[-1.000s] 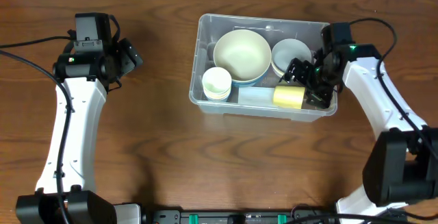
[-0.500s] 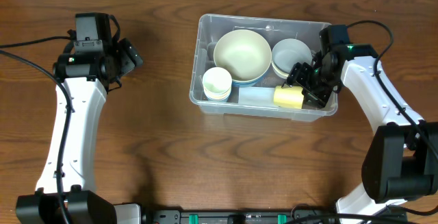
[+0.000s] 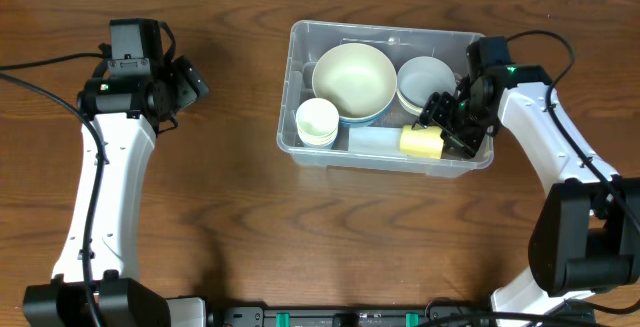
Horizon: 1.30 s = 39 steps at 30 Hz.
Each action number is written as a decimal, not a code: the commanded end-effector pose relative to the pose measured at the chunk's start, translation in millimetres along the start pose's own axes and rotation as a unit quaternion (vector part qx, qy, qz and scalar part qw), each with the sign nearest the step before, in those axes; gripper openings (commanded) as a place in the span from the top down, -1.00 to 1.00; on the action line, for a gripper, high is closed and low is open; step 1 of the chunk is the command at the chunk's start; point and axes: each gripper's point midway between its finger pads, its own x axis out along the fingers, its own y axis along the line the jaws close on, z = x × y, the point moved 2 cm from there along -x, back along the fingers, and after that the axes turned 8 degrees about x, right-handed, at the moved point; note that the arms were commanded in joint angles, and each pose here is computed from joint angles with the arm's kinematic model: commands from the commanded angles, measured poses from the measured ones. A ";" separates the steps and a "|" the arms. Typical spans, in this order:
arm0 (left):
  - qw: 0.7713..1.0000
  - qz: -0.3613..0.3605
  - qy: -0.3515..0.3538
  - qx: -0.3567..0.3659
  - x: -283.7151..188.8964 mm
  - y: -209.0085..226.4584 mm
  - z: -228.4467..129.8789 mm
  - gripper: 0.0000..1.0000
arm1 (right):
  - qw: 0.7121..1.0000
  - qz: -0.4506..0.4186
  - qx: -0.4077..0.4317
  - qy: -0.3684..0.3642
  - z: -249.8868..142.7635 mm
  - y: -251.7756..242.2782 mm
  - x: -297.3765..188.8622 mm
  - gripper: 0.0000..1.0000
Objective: Pack container
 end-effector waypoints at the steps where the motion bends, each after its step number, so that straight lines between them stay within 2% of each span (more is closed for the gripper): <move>1: 1.000 -0.004 -0.014 -0.011 -10.2 0.9 7.6 -0.96 | 1.000 -0.007 0.003 0.007 -1.2 -3.9 5.8 -0.43; 9: 1.000 -0.004 -0.014 -0.011 -10.2 1.0 7.6 -0.96 | 1.000 -0.009 0.008 0.008 -1.5 -4.7 6.0 -0.09; 16: 1.000 -0.004 -0.014 -0.011 -10.2 1.0 7.6 -0.96 | 0.999 -0.026 0.022 0.018 -5.1 -13.4 11.8 -0.11; 26: 1.000 -0.004 -0.015 -0.011 -10.2 0.9 7.7 -0.96 | 0.998 -0.032 0.045 0.032 -4.3 -17.3 25.2 0.12; 30: 1.000 -0.004 -0.015 -0.011 -10.2 0.9 7.7 -0.96 | 0.998 -0.031 0.049 0.030 -3.4 -17.1 25.1 0.32; 36: 1.000 -0.004 -0.015 -0.011 -10.2 0.9 7.7 -0.96 | 0.998 -0.030 0.051 0.028 -2.4 -16.4 25.3 0.78; 37: 1.000 -0.004 -0.015 -0.011 -10.2 0.9 7.7 -0.96 | 0.998 -0.029 0.051 0.027 -2.1 -16.2 25.3 0.91; 39: 1.000 -0.004 -0.015 -0.011 -10.2 0.9 7.7 -0.96 | 0.998 -0.030 0.051 0.026 -1.7 -16.2 25.3 0.97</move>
